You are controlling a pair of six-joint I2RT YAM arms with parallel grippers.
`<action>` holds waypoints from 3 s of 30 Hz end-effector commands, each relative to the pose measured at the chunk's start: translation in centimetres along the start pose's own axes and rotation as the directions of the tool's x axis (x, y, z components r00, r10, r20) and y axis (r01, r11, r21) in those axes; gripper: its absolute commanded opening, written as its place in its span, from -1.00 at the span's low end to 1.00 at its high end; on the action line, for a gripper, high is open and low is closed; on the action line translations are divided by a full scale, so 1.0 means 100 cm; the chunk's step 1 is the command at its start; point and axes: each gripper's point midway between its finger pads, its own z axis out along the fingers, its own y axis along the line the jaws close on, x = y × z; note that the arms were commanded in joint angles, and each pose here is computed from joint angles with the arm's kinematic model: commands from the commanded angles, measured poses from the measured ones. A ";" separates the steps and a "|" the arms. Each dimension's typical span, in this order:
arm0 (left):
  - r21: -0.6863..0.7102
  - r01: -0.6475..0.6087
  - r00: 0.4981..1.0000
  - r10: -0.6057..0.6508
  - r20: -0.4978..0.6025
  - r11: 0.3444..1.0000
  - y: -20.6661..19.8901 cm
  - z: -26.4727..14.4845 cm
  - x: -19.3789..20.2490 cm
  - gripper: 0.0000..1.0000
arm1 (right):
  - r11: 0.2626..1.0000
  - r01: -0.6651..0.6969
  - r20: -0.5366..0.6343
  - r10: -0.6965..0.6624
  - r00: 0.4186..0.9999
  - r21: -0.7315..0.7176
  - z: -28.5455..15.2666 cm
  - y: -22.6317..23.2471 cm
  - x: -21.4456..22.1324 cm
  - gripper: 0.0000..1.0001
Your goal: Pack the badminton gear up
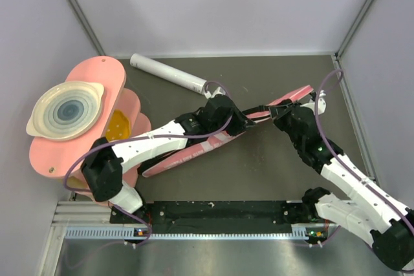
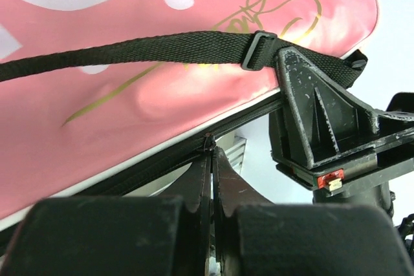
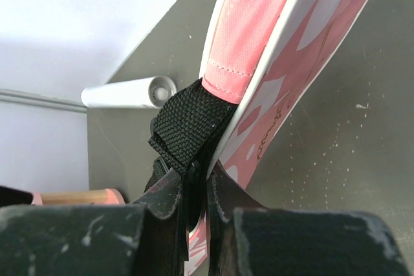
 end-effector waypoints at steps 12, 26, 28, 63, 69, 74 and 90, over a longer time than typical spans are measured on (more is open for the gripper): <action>-0.154 -0.217 0.968 0.233 0.097 0.964 0.083 -0.067 -0.022 -1.00 | 0.995 0.024 0.253 -0.049 0.966 0.101 0.011 -0.010 -0.098 -1.00; -0.282 -0.297 0.923 0.350 0.160 0.912 0.164 -0.134 -0.030 -1.00 | 0.980 0.030 0.247 -0.079 0.966 0.199 0.029 -0.040 -0.131 -1.00; -0.210 -0.368 0.909 0.398 0.122 0.906 0.152 -0.133 -0.022 -1.00 | 0.981 0.038 0.234 -0.083 0.969 0.190 0.032 -0.037 -0.130 -1.00; -0.099 -0.783 0.618 0.786 -0.018 0.614 0.109 -0.131 -0.043 0.48 | 0.916 0.394 -0.208 -0.401 0.892 -0.076 0.061 -0.039 -0.102 -1.00; -0.122 -0.709 0.704 0.705 -0.078 0.695 0.152 -0.148 -0.023 0.46 | 0.918 0.382 -0.216 -0.396 0.893 -0.105 0.062 -0.037 -0.102 -1.00; -0.156 -0.649 0.761 0.634 -0.136 0.745 0.179 -0.138 -0.012 0.45 | 0.917 0.381 -0.212 -0.399 0.892 -0.119 0.060 -0.034 -0.102 -1.00; -0.133 -0.550 0.826 0.514 -0.230 0.825 0.216 -0.132 0.021 -0.11 | 0.915 0.382 -0.202 -0.402 0.893 -0.130 0.060 -0.030 -0.104 -1.00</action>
